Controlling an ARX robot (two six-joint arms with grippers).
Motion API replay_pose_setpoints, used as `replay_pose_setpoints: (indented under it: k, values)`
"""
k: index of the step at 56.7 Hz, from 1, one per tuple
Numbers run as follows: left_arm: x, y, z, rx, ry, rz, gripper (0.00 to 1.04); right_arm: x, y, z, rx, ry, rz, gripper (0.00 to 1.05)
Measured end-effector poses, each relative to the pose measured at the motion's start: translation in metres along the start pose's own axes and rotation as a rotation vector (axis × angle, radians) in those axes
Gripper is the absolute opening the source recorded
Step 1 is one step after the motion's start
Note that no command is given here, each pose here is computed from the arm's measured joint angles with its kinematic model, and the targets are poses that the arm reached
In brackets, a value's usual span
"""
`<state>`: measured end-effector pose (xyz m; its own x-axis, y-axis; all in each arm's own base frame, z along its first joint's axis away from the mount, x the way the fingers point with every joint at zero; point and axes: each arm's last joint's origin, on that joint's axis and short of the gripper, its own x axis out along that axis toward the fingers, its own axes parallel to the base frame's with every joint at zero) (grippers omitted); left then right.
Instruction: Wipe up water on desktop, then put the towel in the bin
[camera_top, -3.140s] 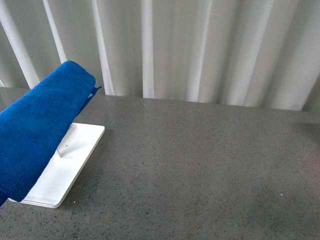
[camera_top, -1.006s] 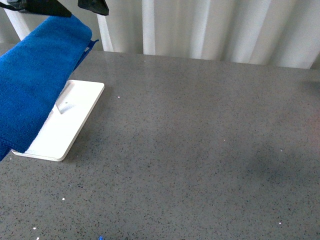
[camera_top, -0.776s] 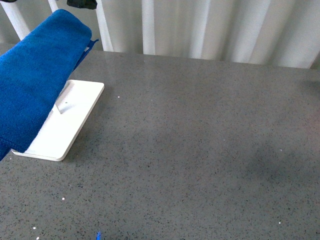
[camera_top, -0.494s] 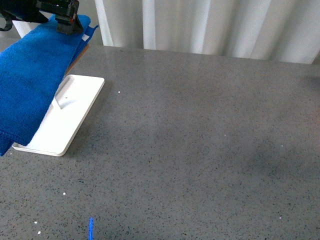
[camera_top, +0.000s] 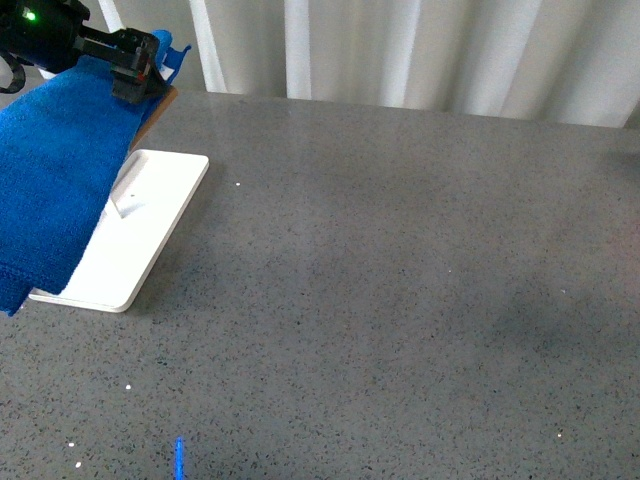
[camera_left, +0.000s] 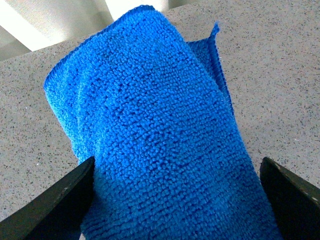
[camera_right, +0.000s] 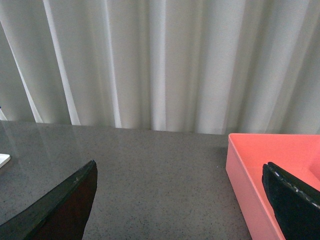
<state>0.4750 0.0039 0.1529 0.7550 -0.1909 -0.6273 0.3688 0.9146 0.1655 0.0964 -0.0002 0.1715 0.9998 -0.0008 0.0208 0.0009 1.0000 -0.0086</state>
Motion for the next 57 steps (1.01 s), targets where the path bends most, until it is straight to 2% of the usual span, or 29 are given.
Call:
replay_pose_setpoints:
  k: [4, 7, 18, 26, 30, 41, 57]
  values:
    - [0.000, -0.001, 0.000, 0.005, -0.002, 0.001, 0.92, 0.000, 0.000, 0.000, 0.000, 0.000, 0.000, 0.98]
    - [0.000, -0.001, 0.001, 0.006, -0.003, 0.004, 0.82, 0.000, 0.000, 0.000, 0.000, 0.000, 0.000, 0.98]
    - [-0.003, 0.000, 0.004, 0.008, -0.008, 0.020, 0.54, 0.000, 0.000, 0.000, 0.000, 0.000, 0.000, 0.98]
    - [-0.010, 0.001, 0.010, 0.011, -0.027, 0.025, 0.23, 0.000, 0.000, 0.000, 0.000, 0.000, 0.000, 0.98]
    - [-0.014, -0.001, 0.013, 0.010, -0.038, 0.010, 0.11, 0.000, 0.000, 0.000, 0.000, 0.000, 0.000, 0.98]
    - [-0.025, -0.007, 0.020, -0.007, -0.059, -0.027, 0.07, 0.000, 0.000, 0.000, 0.000, 0.000, 0.000, 0.98]
    - [-0.072, -0.008, 0.059, -0.040, -0.197, -0.078, 0.07, 0.000, 0.000, 0.000, 0.000, 0.000, 0.000, 0.98]
